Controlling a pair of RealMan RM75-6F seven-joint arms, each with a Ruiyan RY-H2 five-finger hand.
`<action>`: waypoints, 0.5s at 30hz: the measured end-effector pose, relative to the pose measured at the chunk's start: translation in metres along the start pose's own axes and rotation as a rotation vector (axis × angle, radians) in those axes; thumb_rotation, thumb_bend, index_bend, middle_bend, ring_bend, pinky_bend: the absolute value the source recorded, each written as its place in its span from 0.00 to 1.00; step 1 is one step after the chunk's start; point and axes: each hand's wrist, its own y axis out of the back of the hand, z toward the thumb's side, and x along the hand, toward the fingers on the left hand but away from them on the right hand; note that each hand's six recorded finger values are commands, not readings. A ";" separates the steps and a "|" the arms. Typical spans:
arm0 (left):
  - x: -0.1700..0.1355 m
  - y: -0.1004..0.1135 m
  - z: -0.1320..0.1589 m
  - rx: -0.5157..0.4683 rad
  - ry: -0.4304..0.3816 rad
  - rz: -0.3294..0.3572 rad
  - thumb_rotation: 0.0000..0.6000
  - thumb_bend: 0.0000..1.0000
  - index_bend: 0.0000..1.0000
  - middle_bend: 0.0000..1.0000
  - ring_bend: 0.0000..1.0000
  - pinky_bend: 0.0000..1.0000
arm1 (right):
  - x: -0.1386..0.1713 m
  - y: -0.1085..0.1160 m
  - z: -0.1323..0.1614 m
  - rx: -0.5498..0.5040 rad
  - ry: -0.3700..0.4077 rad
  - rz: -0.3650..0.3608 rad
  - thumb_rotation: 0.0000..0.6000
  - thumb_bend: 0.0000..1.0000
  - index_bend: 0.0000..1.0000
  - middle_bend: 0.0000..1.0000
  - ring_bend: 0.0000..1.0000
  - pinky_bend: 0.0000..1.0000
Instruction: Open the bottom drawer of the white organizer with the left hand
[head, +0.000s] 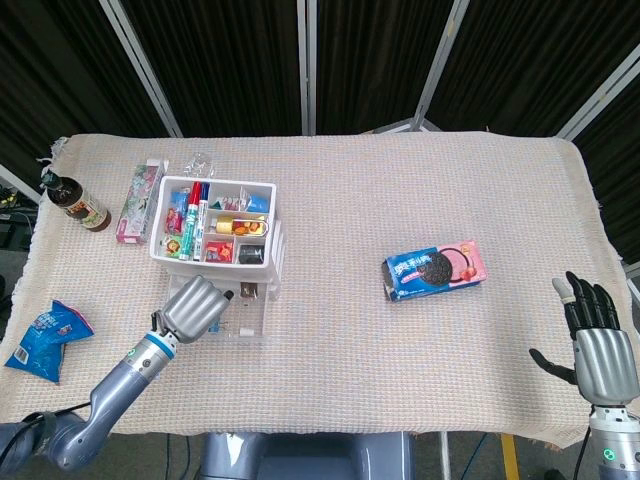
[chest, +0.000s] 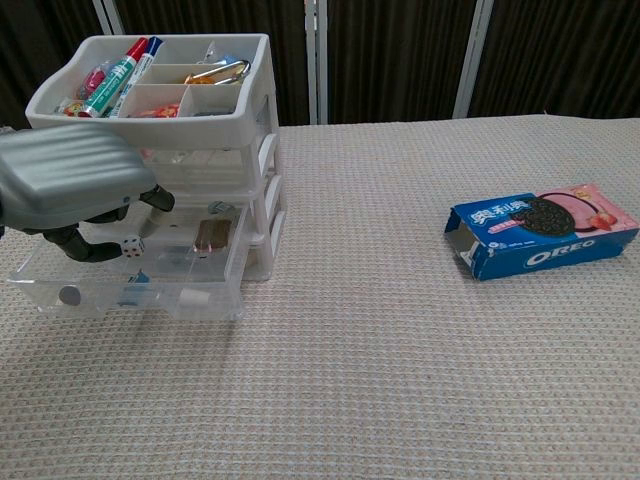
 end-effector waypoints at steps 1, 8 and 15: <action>-0.002 0.002 -0.001 -0.004 0.001 0.007 1.00 0.37 0.54 1.00 0.94 0.81 | 0.000 0.000 0.000 -0.001 0.000 -0.001 1.00 0.02 0.00 0.00 0.00 0.00; -0.019 0.012 -0.010 -0.042 0.028 0.055 1.00 0.37 0.54 1.00 0.94 0.81 | 0.001 0.001 0.000 0.000 0.001 -0.002 1.00 0.02 0.00 0.00 0.00 0.00; -0.050 0.012 -0.035 -0.110 0.104 0.094 1.00 0.37 0.55 1.00 0.94 0.81 | 0.001 -0.001 0.001 0.004 0.002 0.003 1.00 0.02 0.00 0.00 0.00 0.00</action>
